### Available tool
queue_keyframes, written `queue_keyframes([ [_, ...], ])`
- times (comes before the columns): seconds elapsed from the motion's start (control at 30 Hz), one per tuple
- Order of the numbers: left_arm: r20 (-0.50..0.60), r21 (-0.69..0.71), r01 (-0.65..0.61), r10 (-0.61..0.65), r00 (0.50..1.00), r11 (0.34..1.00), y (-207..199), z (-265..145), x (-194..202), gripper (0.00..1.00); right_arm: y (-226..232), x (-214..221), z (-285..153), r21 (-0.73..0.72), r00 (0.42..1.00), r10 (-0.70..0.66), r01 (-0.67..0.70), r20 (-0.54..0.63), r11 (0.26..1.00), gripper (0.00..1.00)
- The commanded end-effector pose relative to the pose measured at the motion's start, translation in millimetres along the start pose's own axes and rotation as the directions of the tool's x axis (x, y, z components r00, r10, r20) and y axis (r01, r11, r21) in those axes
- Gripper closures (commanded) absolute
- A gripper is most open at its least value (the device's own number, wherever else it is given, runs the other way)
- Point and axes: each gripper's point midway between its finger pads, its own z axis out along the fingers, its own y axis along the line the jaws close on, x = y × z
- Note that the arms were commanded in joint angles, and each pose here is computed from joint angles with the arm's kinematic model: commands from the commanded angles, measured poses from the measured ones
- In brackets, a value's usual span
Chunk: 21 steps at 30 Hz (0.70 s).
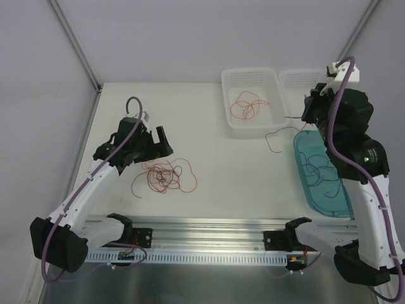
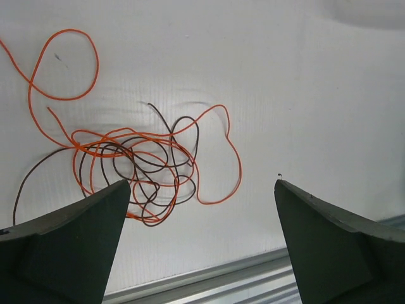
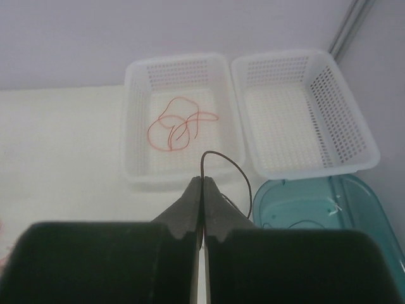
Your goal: Untangle the cables
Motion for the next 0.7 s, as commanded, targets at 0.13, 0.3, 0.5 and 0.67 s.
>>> queue_keyframes([
  [0.13,-0.124,-0.015,-0.179,0.175,0.977,0.984,19,-21,19,0.01,-50,-92,25,0.155,0.969,0.055,-0.094,0.240,0.984,0.99],
  [0.3,-0.070,-0.106,-0.219,0.212,0.975,0.970,49,-16,28,0.01,-88,-112,72,0.226,0.958,0.089,-0.154,0.273,0.962,0.99],
  [0.5,0.082,-0.235,-0.202,0.227,0.970,0.951,68,-34,5,0.01,-131,-116,127,0.298,0.949,0.077,-0.172,0.306,0.939,0.99],
  [0.67,0.099,-0.244,-0.195,0.225,0.969,0.950,73,-37,8,0.01,-180,-86,194,0.325,0.956,0.138,-0.221,0.258,0.920,0.99],
])
